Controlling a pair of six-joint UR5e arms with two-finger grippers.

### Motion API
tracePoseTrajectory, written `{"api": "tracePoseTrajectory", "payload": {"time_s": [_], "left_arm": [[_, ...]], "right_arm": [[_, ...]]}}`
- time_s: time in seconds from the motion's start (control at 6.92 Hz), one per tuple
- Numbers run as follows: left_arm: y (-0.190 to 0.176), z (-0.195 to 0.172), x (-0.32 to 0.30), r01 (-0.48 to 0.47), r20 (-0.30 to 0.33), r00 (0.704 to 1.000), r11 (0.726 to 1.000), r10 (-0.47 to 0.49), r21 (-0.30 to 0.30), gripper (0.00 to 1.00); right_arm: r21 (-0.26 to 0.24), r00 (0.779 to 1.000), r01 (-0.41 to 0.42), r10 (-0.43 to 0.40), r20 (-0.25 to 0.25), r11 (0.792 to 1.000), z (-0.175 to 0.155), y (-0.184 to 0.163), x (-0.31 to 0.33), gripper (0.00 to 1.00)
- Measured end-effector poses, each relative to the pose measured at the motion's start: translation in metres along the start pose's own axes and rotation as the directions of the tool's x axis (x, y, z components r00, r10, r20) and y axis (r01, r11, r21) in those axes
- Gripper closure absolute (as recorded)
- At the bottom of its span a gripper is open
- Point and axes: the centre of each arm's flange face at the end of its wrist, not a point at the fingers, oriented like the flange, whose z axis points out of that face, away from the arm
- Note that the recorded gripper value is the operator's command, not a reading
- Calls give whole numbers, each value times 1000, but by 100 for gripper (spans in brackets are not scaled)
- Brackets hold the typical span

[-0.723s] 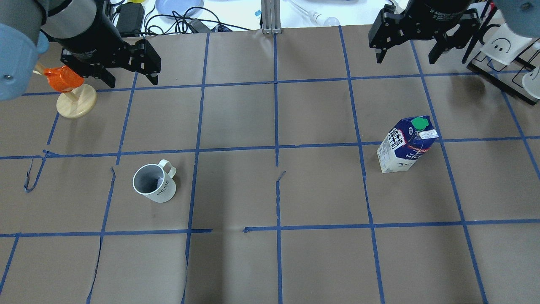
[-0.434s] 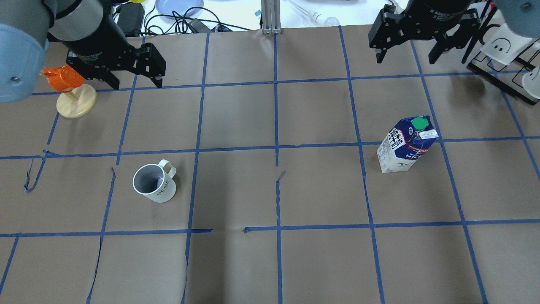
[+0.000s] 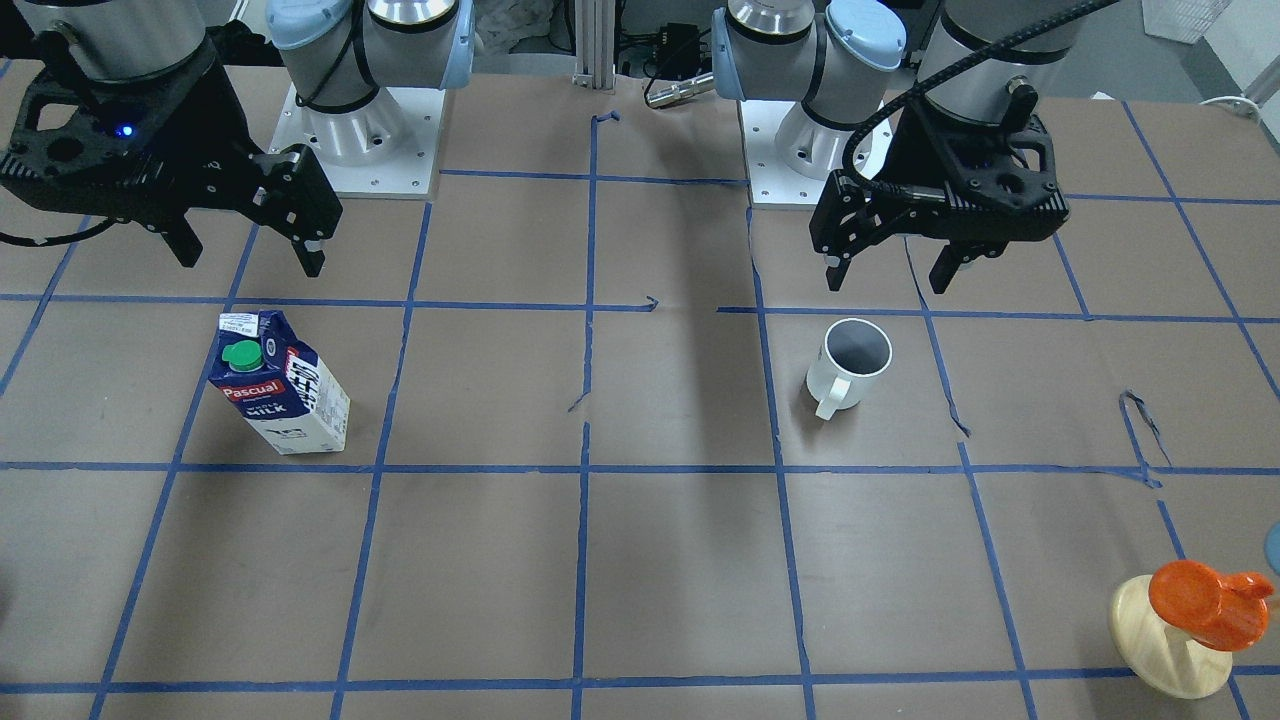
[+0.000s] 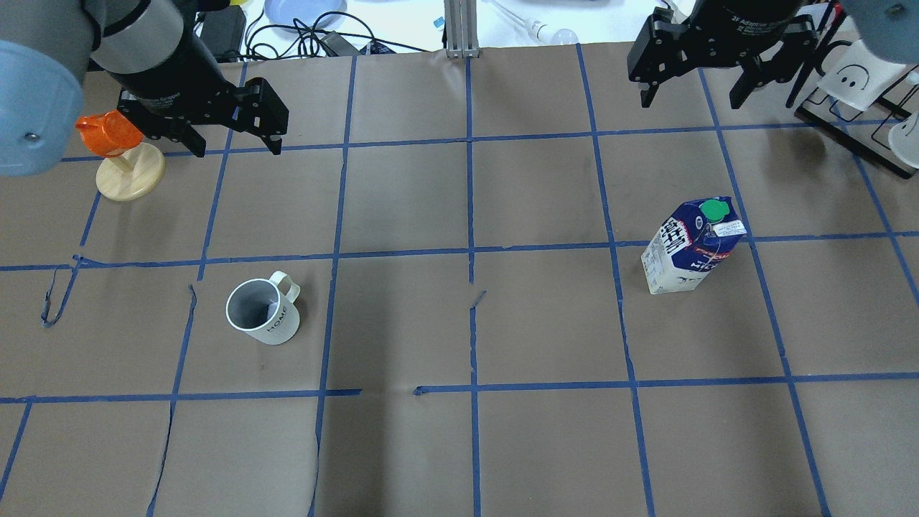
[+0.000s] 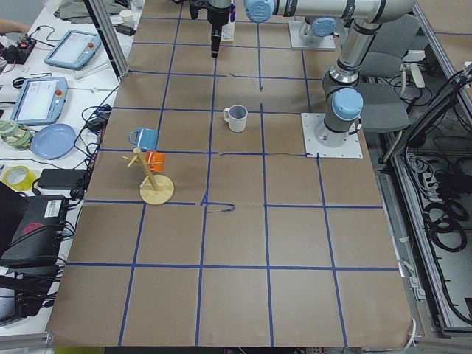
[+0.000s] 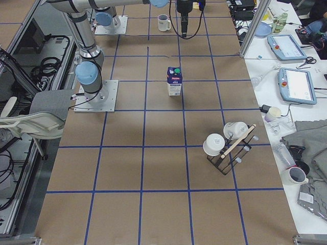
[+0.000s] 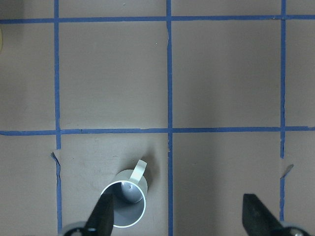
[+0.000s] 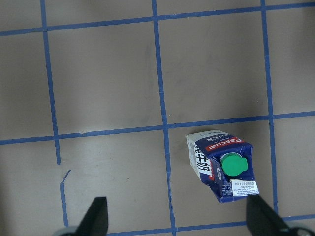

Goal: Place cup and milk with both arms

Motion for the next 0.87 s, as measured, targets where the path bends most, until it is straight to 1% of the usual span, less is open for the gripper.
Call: {"api": "tracePoseTrajectory", "payload": {"time_s": [0.87], "left_arm": [[2,3,0,0,0,1000,1000,0,-9,4]], "right_arm": [[0,1000,1,-1,1,1000,0,0,0,0]]}}
